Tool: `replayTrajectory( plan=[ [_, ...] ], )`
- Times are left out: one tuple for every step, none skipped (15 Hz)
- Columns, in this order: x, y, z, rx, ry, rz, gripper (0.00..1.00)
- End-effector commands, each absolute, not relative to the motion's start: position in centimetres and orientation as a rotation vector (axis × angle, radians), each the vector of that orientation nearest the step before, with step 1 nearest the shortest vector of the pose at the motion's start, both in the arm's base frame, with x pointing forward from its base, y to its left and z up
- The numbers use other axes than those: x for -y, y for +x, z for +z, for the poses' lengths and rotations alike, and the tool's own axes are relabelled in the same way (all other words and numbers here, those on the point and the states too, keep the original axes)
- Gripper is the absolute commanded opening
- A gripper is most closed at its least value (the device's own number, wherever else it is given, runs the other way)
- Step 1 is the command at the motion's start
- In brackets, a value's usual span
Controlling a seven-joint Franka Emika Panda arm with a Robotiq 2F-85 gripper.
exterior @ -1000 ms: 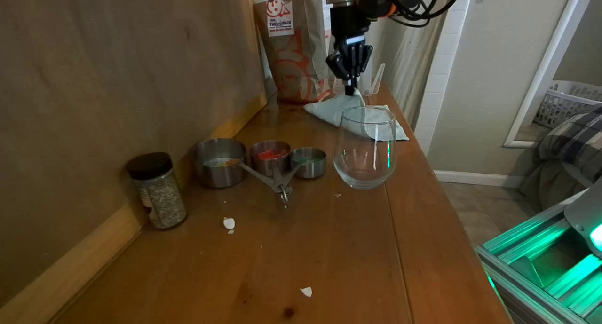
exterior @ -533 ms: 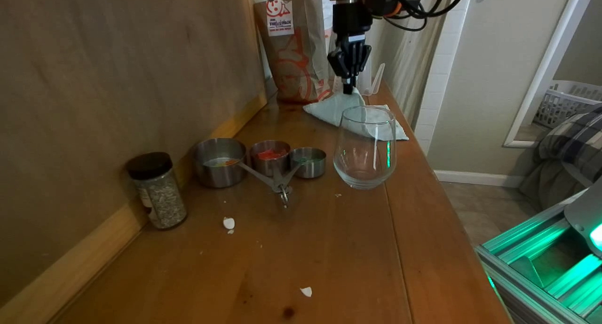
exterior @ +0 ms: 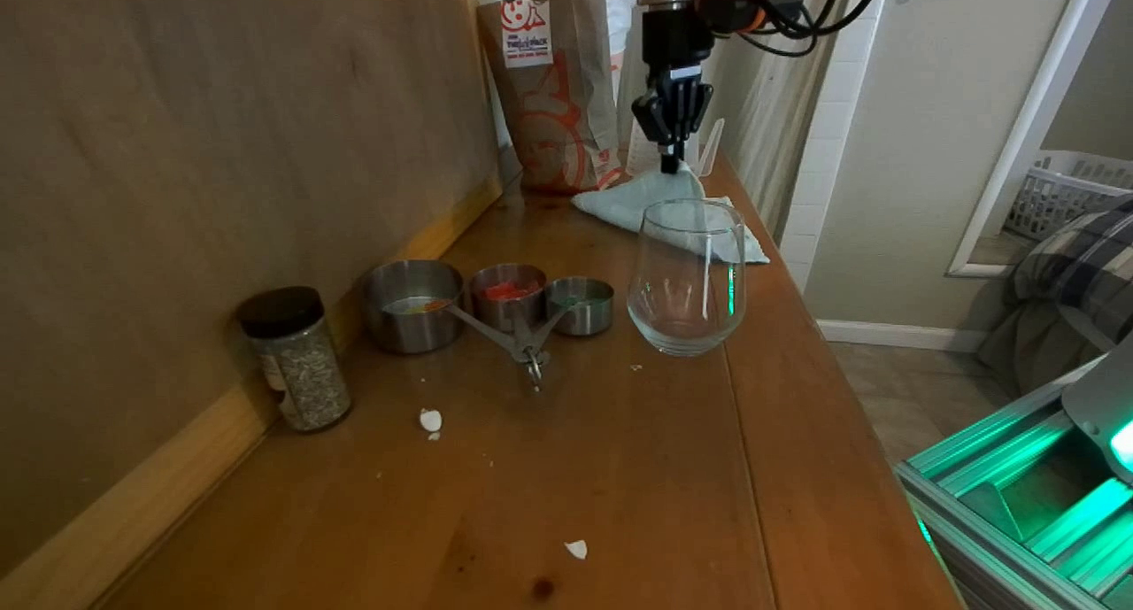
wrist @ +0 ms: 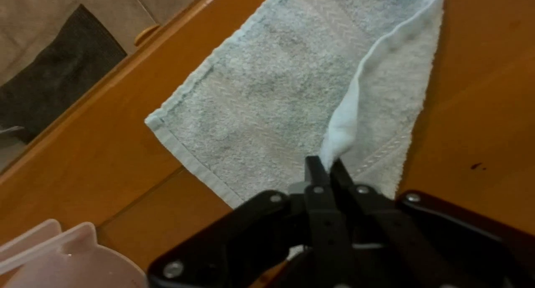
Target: Pick up the gummy bear on the table and place it in the center of the white cloth, fold the white cloth diagonally in half, fold it diagonally again into a quarter
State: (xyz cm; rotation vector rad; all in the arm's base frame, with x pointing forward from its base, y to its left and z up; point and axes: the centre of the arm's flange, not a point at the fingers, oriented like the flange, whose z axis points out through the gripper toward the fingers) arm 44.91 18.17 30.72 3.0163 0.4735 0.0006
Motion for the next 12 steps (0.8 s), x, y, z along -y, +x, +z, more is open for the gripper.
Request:
replayTrajectory(
  plan=[
    [-15.2, 45.6, 30.3, -0.428, 2.996, 0.000, 0.06],
    [-14.6, 45.7, 30.0, -0.424, 2.998, -0.013, 0.06],
    [-14.2, 45.7, 29.7, -0.417, 2.999, -0.020, 0.06],
    [-13.9, 45.6, 29.3, -0.416, 3.001, -0.030, 0.06],
    [-13.7, 45.6, 28.9, -0.411, 3.001, -0.042, 0.06],
    [-13.4, 45.5, 28.5, -0.410, 2.999, -0.053, 0.06],
    [-13.2, 45.5, 28.2, -0.405, 2.992, -0.062, 0.06],
    [-12.9, 45.5, 28.0, -0.400, 2.986, -0.064, 0.06],
    [-12.6, 45.6, 27.8, -0.400, 2.981, -0.064, 0.06],
    [-12.3, 45.6, 27.7, -0.404, 2.970, -0.060, 0.06],
    [-12.1, 45.7, 27.6, -0.409, 2.962, -0.059, 0.06],
    [-11.9, 45.8, 27.5, -0.417, 2.952, -0.058, 0.06]
  ],
)
